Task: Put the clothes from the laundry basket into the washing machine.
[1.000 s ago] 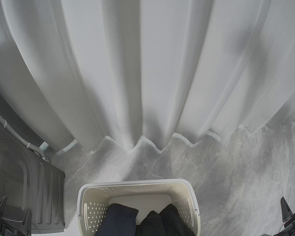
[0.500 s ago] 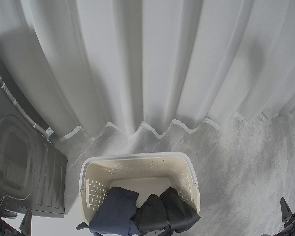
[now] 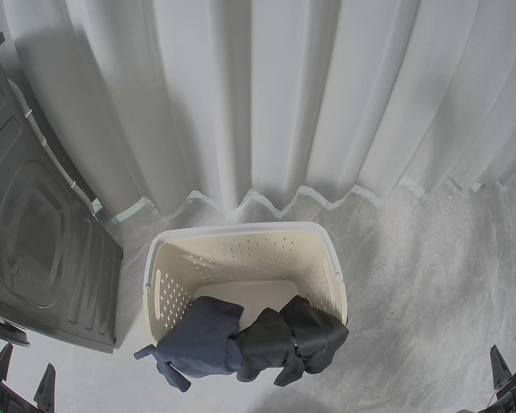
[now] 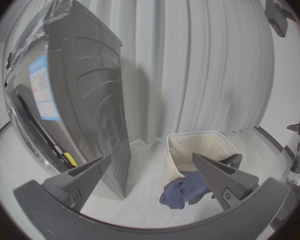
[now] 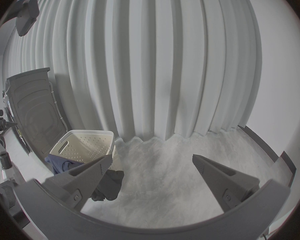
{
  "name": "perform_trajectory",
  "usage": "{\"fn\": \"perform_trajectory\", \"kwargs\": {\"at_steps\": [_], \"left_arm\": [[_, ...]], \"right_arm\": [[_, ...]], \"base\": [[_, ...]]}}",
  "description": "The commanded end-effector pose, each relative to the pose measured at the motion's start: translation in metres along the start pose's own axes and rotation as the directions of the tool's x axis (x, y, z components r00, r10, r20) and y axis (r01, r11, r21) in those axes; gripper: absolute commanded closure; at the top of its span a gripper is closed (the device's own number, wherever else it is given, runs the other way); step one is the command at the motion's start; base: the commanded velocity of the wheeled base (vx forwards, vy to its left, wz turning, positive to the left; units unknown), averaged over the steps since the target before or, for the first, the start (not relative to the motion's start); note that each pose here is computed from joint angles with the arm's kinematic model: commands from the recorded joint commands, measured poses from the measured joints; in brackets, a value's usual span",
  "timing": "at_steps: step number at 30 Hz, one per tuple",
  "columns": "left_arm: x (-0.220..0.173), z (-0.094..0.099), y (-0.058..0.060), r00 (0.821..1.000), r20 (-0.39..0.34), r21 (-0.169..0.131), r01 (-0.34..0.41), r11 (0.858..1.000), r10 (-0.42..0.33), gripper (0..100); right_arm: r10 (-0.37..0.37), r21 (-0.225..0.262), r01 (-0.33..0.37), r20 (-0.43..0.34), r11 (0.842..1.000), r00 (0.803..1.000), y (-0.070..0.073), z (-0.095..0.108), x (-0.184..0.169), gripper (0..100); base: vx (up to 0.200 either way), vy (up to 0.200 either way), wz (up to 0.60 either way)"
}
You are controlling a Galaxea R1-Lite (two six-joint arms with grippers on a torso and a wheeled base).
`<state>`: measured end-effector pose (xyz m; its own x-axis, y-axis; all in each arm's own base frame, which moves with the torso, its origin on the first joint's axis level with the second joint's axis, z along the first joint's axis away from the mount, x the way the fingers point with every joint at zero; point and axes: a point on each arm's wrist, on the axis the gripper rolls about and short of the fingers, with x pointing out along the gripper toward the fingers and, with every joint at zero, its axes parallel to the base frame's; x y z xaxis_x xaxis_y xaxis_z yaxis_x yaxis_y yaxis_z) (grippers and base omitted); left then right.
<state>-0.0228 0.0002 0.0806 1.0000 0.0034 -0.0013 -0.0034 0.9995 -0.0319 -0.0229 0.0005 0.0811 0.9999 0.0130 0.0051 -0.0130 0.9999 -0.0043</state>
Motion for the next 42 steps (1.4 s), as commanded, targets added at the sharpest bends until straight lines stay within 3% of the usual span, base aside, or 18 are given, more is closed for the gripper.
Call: {"fn": "perform_trajectory", "kwargs": {"at_steps": [1, 12, 21, 42], "left_arm": [[0.0003, -0.0048, 0.0002, 1.0, -0.005, 0.0, 0.0, 1.0, 0.0, 0], [0.0003, -0.0048, 0.0002, 1.0, -0.005, 0.0, 0.0, 1.0, 0.0, 0], [0.0003, -0.0048, 0.0002, 1.0, -0.005, 0.001, 0.0, 1.0, 0.0, 0], [0.0003, -0.0048, 0.0002, 1.0, -0.005, 0.001, 0.0, 1.0, 0.0, 0]], "right_arm": [[-0.001, 0.0, 0.001, -0.001, 1.0, 1.0, 0.0001, -0.0052, 0.0, 0], [-0.001, 0.0, 0.001, -0.001, 1.0, 1.0, 0.0001, -0.0052, 0.0, 0], [-0.001, 0.0, 0.001, -0.001, 1.0, 1.0, 0.0001, -0.0052, 0.0, 0], [0.001, 0.0, -0.001, -0.001, 1.0, 1.0, 0.0001, -0.0052, 0.0, 0]], "base": [[-0.2, 0.0, 0.0], [-0.2, 0.0, 0.0], [0.0, 0.0, 0.0], [0.0, 0.2, 0.0]]}}
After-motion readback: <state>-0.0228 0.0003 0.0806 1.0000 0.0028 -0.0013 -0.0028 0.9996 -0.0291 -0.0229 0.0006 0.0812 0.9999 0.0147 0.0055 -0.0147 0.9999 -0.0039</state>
